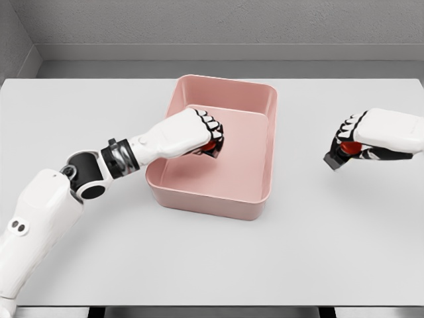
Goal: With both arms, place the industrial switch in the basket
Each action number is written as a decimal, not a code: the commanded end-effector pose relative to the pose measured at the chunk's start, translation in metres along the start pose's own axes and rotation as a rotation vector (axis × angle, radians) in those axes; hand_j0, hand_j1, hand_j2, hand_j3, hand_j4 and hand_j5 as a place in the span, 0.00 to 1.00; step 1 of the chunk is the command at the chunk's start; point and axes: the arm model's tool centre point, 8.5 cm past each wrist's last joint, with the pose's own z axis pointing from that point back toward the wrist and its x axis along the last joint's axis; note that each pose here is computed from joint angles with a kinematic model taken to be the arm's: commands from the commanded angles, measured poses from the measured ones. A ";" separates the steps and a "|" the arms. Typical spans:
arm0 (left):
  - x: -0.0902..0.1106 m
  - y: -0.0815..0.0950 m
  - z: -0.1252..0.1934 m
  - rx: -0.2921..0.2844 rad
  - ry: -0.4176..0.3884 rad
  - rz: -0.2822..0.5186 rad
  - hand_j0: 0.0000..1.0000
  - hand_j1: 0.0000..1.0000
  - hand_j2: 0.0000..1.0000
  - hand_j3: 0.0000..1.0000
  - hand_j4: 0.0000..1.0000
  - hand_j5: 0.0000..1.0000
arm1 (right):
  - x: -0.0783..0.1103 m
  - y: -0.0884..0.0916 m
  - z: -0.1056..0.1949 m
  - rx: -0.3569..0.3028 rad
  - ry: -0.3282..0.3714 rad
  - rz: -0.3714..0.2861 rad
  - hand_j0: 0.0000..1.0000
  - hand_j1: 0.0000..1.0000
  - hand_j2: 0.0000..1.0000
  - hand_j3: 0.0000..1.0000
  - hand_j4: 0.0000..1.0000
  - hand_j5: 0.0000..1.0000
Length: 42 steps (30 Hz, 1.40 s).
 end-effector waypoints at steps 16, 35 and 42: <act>-0.001 0.009 -0.001 0.036 -0.001 0.004 0.90 0.90 0.90 0.90 0.90 0.90 | 0.010 -0.022 -0.026 -0.102 -0.068 0.010 0.50 0.50 0.50 0.50 0.50 0.50; -0.040 0.092 0.173 -0.117 0.084 -0.001 1.00 1.00 1.00 1.00 1.00 1.00 | 0.023 -0.059 -0.050 -0.208 -0.147 0.046 0.50 0.50 0.50 0.50 0.50 0.50; -0.040 0.089 0.180 -0.146 0.093 -0.001 1.00 1.00 1.00 1.00 1.00 1.00 | 0.032 -0.060 -0.068 -0.217 -0.196 0.040 0.50 0.50 0.50 0.50 0.50 0.50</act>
